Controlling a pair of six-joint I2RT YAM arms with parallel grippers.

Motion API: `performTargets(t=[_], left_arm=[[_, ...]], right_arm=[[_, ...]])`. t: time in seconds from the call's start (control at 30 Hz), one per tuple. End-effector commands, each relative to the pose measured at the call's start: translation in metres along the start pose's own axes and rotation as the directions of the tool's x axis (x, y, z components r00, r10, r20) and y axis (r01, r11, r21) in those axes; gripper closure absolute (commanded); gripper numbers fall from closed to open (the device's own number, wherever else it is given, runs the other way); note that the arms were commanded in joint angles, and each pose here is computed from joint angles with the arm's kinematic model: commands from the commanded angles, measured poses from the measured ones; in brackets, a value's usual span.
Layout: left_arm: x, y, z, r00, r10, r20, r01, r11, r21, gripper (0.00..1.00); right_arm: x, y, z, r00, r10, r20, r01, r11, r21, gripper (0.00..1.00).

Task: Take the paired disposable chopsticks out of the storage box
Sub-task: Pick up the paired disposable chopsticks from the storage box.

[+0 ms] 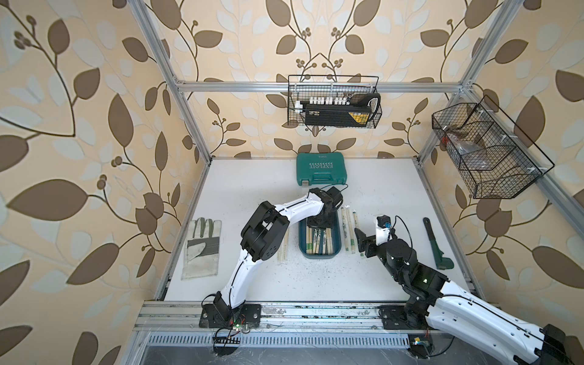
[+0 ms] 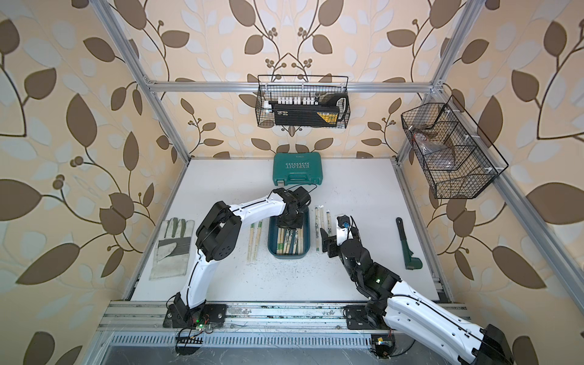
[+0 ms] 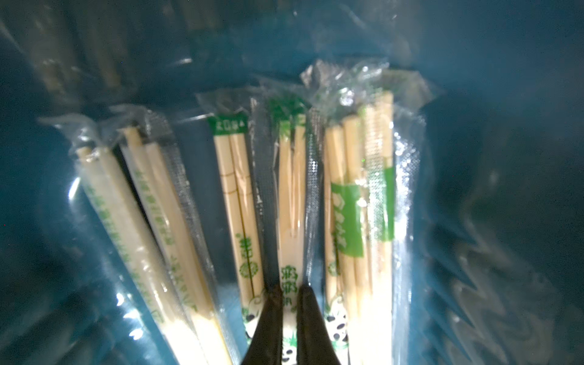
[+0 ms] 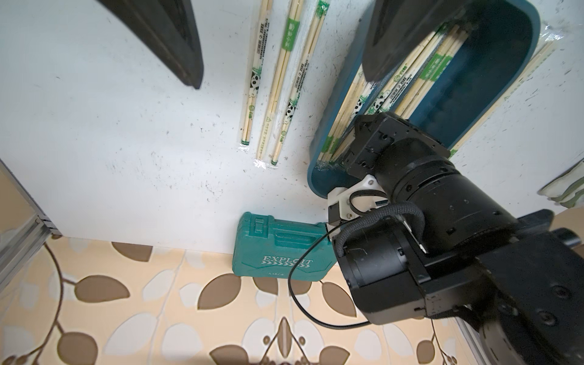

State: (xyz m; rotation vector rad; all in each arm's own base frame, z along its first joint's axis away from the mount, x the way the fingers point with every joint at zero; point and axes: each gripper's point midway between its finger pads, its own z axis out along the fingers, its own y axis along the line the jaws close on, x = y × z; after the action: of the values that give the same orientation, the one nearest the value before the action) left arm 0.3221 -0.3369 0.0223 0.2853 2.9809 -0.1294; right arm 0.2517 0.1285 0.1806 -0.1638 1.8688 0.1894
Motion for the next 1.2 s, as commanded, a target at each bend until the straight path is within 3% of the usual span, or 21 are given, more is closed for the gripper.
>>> performTargets(t=[0.0, 0.77, 0.97, 1.17], left_arm=[[0.002, 0.002, -0.005, 1.0, 0.002, -0.008, -0.002, 1.0, -0.001, 0.95], [-0.006, 0.007, -0.085, 0.992, -0.015, 0.126, 0.007, 0.998, 0.062, 1.0], [-0.002, 0.027, -0.125, 0.985, -0.04, 0.169, 0.024, 0.996, 0.091, 1.0], [0.008, 0.071, -0.159, 0.972, -0.114, 0.207, 0.088, 0.988, 0.131, 1.0]], right_arm=[[-0.003, 0.002, -0.001, 1.0, -0.001, 0.014, 0.001, 1.0, -0.014, 0.18], [-0.001, 0.003, 0.001, 1.0, -0.008, 0.007, 0.008, 1.0, -0.011, 0.18], [-0.001, 0.003, 0.001, 1.0, -0.013, 0.004, 0.013, 1.0, -0.013, 0.17], [0.0, 0.005, 0.002, 1.0, -0.019, 0.002, 0.019, 1.0, -0.024, 0.16]])
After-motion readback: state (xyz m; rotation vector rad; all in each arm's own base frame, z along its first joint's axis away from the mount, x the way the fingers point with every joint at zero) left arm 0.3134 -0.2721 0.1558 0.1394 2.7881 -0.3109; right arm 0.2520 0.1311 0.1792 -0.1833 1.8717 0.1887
